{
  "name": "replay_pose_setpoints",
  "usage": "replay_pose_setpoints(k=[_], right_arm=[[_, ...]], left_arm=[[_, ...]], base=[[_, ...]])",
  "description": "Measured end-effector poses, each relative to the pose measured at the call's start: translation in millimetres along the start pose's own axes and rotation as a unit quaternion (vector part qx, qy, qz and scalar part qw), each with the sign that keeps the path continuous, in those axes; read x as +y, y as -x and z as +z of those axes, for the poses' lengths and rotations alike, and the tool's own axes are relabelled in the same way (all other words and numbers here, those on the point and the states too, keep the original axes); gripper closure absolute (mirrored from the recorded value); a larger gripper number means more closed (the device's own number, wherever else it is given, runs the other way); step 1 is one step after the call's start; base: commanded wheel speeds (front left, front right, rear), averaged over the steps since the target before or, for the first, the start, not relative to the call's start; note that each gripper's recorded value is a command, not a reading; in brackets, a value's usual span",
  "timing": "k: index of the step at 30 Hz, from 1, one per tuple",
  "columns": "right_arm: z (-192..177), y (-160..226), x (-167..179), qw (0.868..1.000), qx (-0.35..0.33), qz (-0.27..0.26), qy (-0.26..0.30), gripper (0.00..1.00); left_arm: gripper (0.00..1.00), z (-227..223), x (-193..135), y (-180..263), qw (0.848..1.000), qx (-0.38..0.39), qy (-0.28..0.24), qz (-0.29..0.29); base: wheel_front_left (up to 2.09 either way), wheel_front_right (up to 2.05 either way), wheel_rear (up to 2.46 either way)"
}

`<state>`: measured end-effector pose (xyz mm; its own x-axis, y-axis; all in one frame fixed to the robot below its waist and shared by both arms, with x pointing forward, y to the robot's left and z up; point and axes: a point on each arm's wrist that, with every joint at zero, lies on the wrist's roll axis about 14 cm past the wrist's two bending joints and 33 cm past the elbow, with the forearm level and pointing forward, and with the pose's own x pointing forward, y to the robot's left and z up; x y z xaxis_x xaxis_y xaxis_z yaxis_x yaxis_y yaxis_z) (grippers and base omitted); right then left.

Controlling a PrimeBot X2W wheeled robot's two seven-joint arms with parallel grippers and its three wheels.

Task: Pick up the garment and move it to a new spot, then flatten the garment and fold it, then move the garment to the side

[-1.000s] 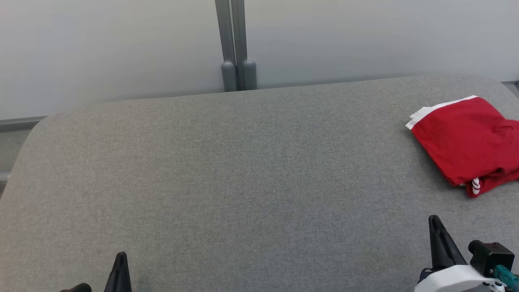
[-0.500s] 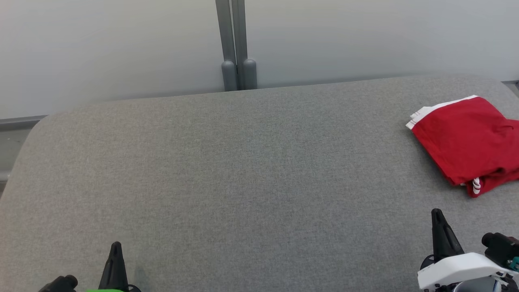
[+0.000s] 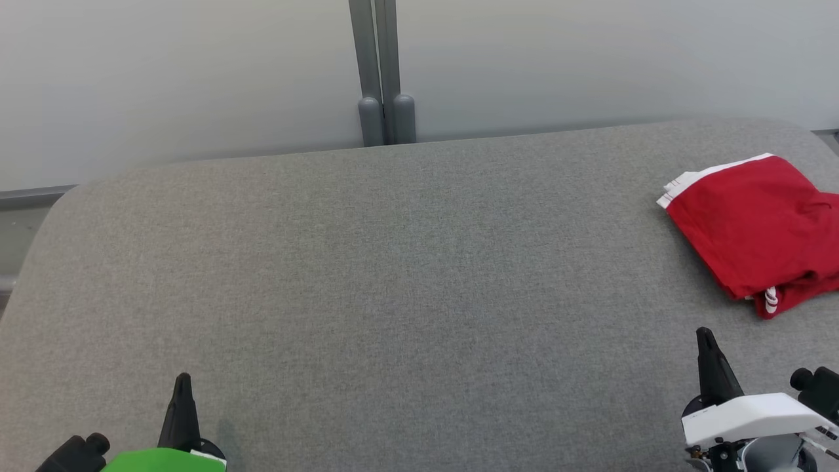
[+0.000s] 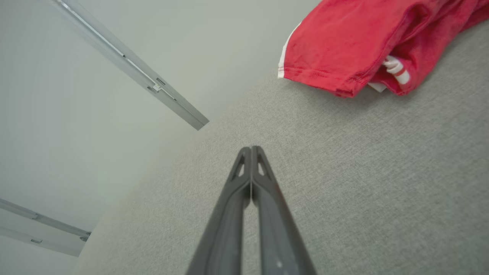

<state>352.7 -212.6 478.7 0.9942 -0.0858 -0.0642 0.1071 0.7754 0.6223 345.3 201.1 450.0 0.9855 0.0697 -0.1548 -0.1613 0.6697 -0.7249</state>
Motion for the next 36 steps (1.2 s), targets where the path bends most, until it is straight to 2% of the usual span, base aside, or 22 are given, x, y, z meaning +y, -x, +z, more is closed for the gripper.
replay_pose_setpoints(k=[18, 36], right_arm=[[1, -9, 5, 0.993, 0.007, 0.002, -0.121, 1.00], [3, -16, 10, 0.975, 0.013, 0.008, -0.223, 1.00]], left_arm=[[1.00, 9, -9, -10, 0.995, -0.001, 0.101, -0.009], [1.00, 15, -19, -18, 0.982, 0.001, 0.187, -0.024]], base=[[0.00, 0.00, 0.00], [0.00, 0.00, 0.00]])
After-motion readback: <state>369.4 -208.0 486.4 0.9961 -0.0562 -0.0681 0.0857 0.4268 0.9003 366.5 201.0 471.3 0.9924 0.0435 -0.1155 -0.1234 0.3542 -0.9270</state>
